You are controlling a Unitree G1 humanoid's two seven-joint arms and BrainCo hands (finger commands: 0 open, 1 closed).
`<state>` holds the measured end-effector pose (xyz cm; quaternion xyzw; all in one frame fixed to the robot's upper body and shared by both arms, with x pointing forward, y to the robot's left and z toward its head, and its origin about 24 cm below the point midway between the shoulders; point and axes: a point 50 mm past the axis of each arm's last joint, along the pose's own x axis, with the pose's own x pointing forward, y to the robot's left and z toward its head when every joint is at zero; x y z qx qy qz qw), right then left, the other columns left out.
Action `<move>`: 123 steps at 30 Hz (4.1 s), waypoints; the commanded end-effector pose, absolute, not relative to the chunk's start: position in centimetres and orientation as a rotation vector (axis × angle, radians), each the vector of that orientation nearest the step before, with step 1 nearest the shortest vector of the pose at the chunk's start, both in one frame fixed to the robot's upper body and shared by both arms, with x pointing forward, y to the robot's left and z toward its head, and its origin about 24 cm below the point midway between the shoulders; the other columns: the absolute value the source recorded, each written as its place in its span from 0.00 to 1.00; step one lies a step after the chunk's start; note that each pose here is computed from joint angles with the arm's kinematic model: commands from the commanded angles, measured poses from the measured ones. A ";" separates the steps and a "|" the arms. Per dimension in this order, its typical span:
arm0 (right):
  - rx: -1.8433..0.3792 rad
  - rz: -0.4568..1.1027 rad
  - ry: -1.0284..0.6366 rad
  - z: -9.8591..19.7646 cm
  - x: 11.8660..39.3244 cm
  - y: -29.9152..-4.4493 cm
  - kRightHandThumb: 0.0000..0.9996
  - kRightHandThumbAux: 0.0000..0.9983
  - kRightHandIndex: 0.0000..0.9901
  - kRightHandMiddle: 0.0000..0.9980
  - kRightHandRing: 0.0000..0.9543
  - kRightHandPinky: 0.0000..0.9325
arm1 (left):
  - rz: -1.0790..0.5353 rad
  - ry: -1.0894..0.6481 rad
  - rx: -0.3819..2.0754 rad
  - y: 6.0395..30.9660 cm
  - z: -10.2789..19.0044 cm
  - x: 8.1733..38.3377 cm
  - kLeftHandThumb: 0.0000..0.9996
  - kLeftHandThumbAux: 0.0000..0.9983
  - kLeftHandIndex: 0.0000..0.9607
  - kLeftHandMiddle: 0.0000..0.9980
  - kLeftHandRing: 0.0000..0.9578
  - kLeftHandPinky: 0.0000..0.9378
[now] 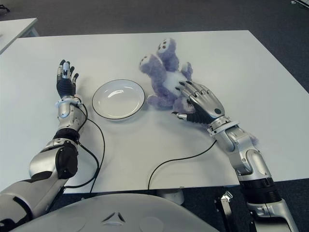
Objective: Put the doll into the plate.
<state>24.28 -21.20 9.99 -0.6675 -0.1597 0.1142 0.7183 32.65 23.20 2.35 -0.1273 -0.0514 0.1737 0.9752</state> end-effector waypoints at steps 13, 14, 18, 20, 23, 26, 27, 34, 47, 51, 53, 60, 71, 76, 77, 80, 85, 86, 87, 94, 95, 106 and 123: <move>-1.632 0.153 -0.148 6.2 27.0 -24.4 0.30 0.30 0.00 0.00 0.00 0.00 | 0.504 0.365 -0.304 23.4 -9.8 20.9 0.00 0.40 0.00 0.01 0.01 0.04; -1.631 0.147 -0.144 6.0 27.1 -24.5 0.30 0.30 0.00 0.00 0.00 0.00 | 0.505 0.366 -0.305 23.4 -9.8 20.9 0.00 0.40 0.00 0.01 0.01 0.04; -1.622 0.131 -0.135 5.5 27.5 -24.8 0.31 0.30 0.00 0.00 0.00 0.00 | 0.508 0.369 -0.307 23.5 -9.8 20.9 0.00 0.40 0.00 0.01 0.01 0.04; -1.611 0.120 -0.135 5.3 27.7 -24.8 0.32 0.31 0.01 0.00 0.00 0.00 | 0.509 0.369 -0.309 23.4 -9.8 20.9 0.00 0.40 0.00 0.01 0.01 0.04; -1.601 0.111 -0.136 5.1 27.9 -24.9 0.33 0.31 0.01 0.00 0.00 0.00 | 0.510 0.370 -0.308 23.4 -9.8 20.9 0.00 0.41 0.00 0.01 0.01 0.03; -1.594 0.102 -0.138 4.9 28.0 -24.9 0.33 0.31 0.01 0.00 0.00 0.00 | 0.509 0.372 -0.305 23.4 -9.8 20.9 0.00 0.41 0.00 0.01 0.01 0.03; -1.592 0.099 -0.140 4.8 28.1 -24.9 0.33 0.31 0.01 0.00 0.00 0.00 | 0.508 0.373 -0.304 23.4 -9.8 20.9 0.00 0.41 0.00 0.01 0.01 0.03; -1.584 0.091 -0.145 4.5 28.3 -24.9 0.33 0.32 0.00 0.00 0.00 0.00 | 0.516 0.377 -0.309 23.5 -9.8 20.8 0.00 0.41 0.00 0.01 0.01 0.04; -1.540 0.073 -0.163 4.2 28.4 -25.1 0.33 0.34 0.01 0.00 0.00 0.03 | 0.512 0.370 -0.303 23.5 -9.8 20.8 0.00 0.41 0.00 0.01 0.01 0.04; -1.515 0.041 -0.182 4.2 28.4 -25.2 0.37 0.37 0.03 0.01 0.22 0.43 | 0.510 0.373 -0.301 23.5 -9.8 20.8 0.00 0.41 0.00 0.01 0.01 0.03; -1.489 0.018 -0.194 4.4 28.5 -25.2 0.41 0.39 0.14 0.17 0.41 0.59 | 0.513 0.373 -0.302 23.5 -9.8 20.8 0.00 0.41 0.00 0.01 0.01 0.04; -1.395 -0.021 -0.232 4.6 28.5 -25.2 0.49 0.45 0.55 0.68 0.74 0.79 | 0.517 0.369 -0.303 23.6 -9.8 20.7 0.00 0.41 0.00 0.01 0.01 0.04; -1.192 -0.138 -0.349 5.7 28.1 -25.1 0.57 0.65 0.76 0.86 0.89 0.92 | 0.519 0.363 -0.317 23.8 -9.8 20.6 0.00 0.38 0.00 0.01 0.00 0.02; -1.144 -0.178 -0.381 6.2 28.1 -25.0 0.56 0.67 0.77 0.86 0.90 0.92 | 0.522 0.362 -0.321 23.9 -9.8 20.6 0.00 0.38 0.00 0.01 0.00 0.02; -1.140 -0.181 -0.382 6.2 28.1 -25.0 0.56 0.67 0.77 0.86 0.90 0.92 | 0.522 0.362 -0.321 23.9 -9.8 20.6 0.00 0.38 0.00 0.01 0.00 0.02; -1.124 -0.195 -0.389 6.4 28.2 -24.9 0.55 0.67 0.77 0.86 0.90 0.92 | 0.523 0.361 -0.323 23.9 -9.8 20.5 0.00 0.37 0.00 0.00 0.00 0.02; -1.073 -0.240 -0.420 7.0 28.6 -24.9 0.54 0.68 0.77 0.86 0.90 0.92 | 0.520 0.358 -0.326 24.0 -9.8 20.5 0.00 0.36 0.00 0.00 0.00 0.02; -1.062 -0.248 -0.429 7.2 28.6 -24.9 0.54 0.68 0.76 0.85 0.90 0.92 | 0.520 0.358 -0.325 24.0 -9.8 20.5 0.00 0.36 0.00 0.00 0.00 0.03; -1.056 -0.254 -0.434 7.2 28.6 -24.9 0.54 0.68 0.76 0.85 0.90 0.93 | 0.520 0.358 -0.325 24.0 -9.8 20.5 0.00 0.36 0.00 0.00 0.00 0.03; -0.981 -0.301 -0.501 8.0 28.8 -24.7 0.54 0.68 0.76 0.85 0.90 0.93 | 0.520 0.359 -0.327 24.0 -9.8 20.6 0.00 0.36 0.00 0.00 0.00 0.02; -0.969 -0.307 -0.514 8.1 28.8 -24.7 0.54 0.68 0.76 0.85 0.90 0.93 | 0.520 0.360 -0.329 24.0 -9.8 20.5 0.00 0.36 0.01 0.00 0.00 0.01; -0.904 -0.323 -0.597 9.1 29.0 -24.5 0.53 0.69 0.77 0.87 0.91 0.94 | 0.518 0.359 -0.342 24.0 -9.8 20.6 0.00 0.36 0.02 0.00 0.00 0.02; -0.855 -0.332 -0.827 12.8 28.9 -22.4 0.50 0.71 0.78 0.88 0.93 0.95 | 0.518 0.363 -0.349 23.8 -9.8 20.8 0.00 0.38 0.03 0.00 0.00 0.01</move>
